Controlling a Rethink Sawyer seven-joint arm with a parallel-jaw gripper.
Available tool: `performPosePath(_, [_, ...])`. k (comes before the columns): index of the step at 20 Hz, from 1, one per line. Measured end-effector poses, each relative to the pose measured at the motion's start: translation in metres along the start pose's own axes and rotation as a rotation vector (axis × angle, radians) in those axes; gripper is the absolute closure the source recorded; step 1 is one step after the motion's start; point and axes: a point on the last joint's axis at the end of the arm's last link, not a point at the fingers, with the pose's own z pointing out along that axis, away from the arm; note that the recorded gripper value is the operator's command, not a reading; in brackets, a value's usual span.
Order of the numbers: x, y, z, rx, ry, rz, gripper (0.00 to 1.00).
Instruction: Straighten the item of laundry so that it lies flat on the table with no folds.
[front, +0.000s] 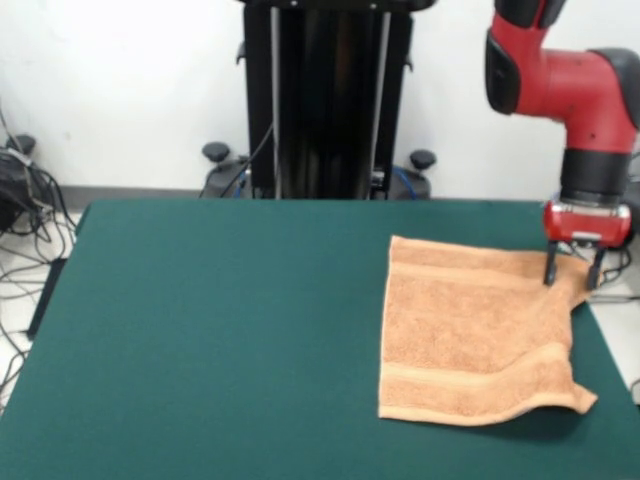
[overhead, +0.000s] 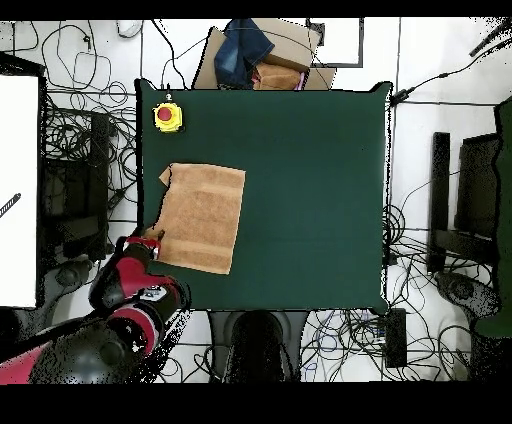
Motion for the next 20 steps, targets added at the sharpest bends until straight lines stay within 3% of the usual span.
performPosePath(12, [-0.032,0.007,-0.013,-0.012,-0.041,0.033,0.0])
performPosePath(20, [-0.061,-0.018,-0.009,-0.016,-0.055,0.051,0.0])
